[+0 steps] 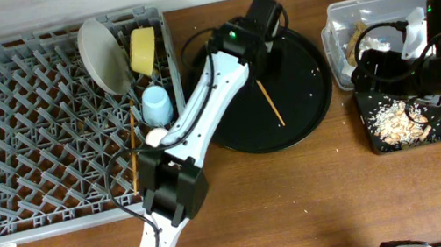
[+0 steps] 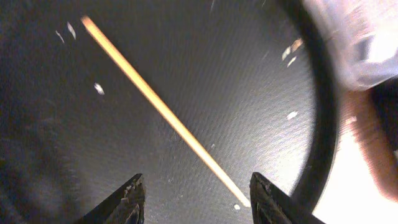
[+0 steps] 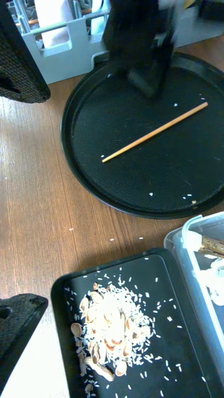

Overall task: Sort waste into correct bins and load items into the dishwasher rack
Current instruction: 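Grasp the remaining chopstick on the round tray with the left gripper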

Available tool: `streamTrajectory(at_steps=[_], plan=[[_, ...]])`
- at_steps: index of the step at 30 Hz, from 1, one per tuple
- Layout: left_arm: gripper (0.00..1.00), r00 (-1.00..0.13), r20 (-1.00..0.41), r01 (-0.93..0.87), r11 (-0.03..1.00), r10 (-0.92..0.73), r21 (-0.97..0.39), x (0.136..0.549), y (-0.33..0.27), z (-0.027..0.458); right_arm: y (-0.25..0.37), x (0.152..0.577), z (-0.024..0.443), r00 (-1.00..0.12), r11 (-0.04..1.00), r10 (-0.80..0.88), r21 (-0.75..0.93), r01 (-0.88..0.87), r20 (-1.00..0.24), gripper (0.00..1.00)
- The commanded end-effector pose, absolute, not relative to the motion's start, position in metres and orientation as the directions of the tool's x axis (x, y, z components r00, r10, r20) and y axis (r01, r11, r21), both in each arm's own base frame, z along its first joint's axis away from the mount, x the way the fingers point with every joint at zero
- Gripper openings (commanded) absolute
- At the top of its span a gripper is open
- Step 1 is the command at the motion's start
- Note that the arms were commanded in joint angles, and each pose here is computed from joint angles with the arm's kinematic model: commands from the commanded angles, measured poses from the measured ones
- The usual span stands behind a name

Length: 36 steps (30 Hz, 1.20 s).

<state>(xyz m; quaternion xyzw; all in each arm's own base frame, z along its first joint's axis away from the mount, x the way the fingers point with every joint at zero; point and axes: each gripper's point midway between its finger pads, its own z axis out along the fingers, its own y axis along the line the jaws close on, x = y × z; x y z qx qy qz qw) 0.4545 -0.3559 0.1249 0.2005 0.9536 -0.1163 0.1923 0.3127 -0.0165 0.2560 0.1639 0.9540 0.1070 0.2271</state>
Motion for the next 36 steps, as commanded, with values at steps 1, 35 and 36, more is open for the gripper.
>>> streamTrajectory(at_steps=[1, 35, 36], plan=[[0.53, -0.825, -0.472, 0.433, 0.883, 0.309, -0.179, 0.461, -0.361, 0.155, -0.02, 0.312, 0.255, -0.843, 0.926, 0.359, 0.268, 0.268, -0.4, 0.99], [0.01, -0.984, -0.172, 0.04, 0.999, 0.044, 0.031, 0.414, -0.349, -0.001, -0.02, 0.312, 0.255, -0.843, 0.926, 0.359, 0.268, 0.268, -0.4, 0.98], [0.01, -0.985, -0.171, 0.034, 0.999, 0.039, 0.033, 0.416, -0.346, 0.0, -0.02, 0.313, 0.255, -0.843, 0.926, 0.359, 0.268, 0.267, -0.401, 0.98]])
